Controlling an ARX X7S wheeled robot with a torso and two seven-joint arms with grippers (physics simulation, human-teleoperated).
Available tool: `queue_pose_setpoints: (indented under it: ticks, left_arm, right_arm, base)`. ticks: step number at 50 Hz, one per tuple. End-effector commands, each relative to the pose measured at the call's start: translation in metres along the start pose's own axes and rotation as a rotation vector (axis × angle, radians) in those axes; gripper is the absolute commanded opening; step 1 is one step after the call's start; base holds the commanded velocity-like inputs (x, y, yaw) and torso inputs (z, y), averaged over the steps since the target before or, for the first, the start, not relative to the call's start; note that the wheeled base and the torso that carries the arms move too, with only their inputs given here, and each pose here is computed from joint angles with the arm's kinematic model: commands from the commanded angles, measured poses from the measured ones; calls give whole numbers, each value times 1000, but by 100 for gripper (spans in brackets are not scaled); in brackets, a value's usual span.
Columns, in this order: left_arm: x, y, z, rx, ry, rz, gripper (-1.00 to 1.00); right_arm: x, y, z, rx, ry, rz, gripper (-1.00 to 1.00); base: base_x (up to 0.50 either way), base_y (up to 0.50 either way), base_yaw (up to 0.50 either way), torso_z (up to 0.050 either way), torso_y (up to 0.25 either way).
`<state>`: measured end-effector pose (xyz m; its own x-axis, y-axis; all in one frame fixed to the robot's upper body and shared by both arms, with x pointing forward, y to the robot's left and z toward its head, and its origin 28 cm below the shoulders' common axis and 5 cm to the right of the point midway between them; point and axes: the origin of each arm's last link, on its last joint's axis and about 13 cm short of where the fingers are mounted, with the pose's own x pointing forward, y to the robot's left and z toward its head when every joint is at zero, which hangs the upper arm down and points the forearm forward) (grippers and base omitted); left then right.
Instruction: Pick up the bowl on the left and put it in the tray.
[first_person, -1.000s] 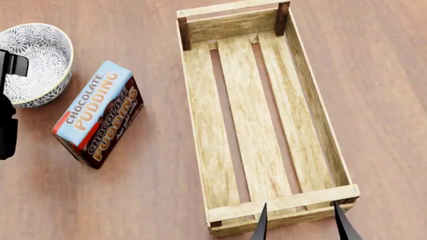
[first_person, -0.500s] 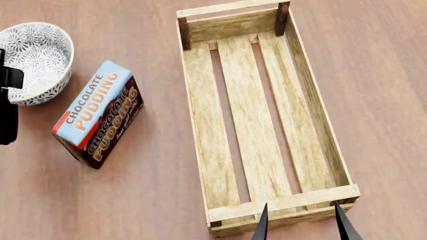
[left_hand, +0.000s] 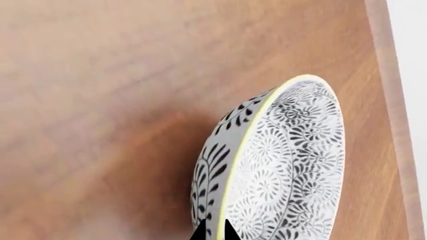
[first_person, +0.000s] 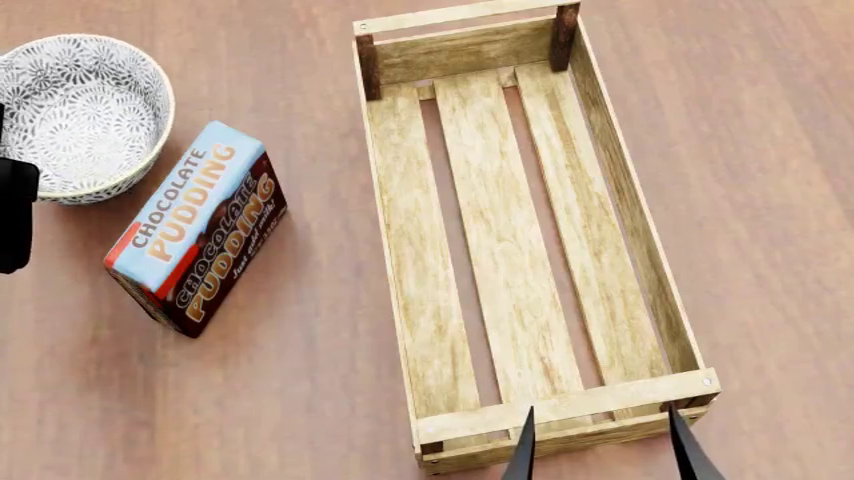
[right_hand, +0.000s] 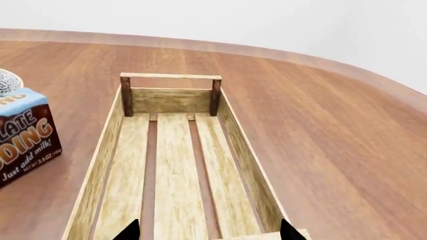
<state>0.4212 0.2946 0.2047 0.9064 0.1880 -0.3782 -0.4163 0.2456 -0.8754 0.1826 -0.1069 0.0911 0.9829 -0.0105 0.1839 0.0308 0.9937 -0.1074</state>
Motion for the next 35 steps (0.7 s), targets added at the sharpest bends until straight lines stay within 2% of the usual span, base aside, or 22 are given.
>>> queue_pose_setpoints:
  ticks: [1, 6, 35]
  left_arm:
    - [0, -7, -15, -69, 31, -56, -100]
    - [0, -9, -15, -76, 35, -63, -100]
    - [-14, -53, -2, -105, 48, -214, -100]
  right_arm:
    - [2, 3, 5, 13, -17, 7, 100]
    - [2, 3, 5, 13, -16, 7, 100]
    - [1, 4, 6, 15, -17, 9, 100]
  base:
    - [0, 0, 0, 0, 0]
    - [0, 0, 0, 0, 0]
    - [0, 0, 0, 0, 0]
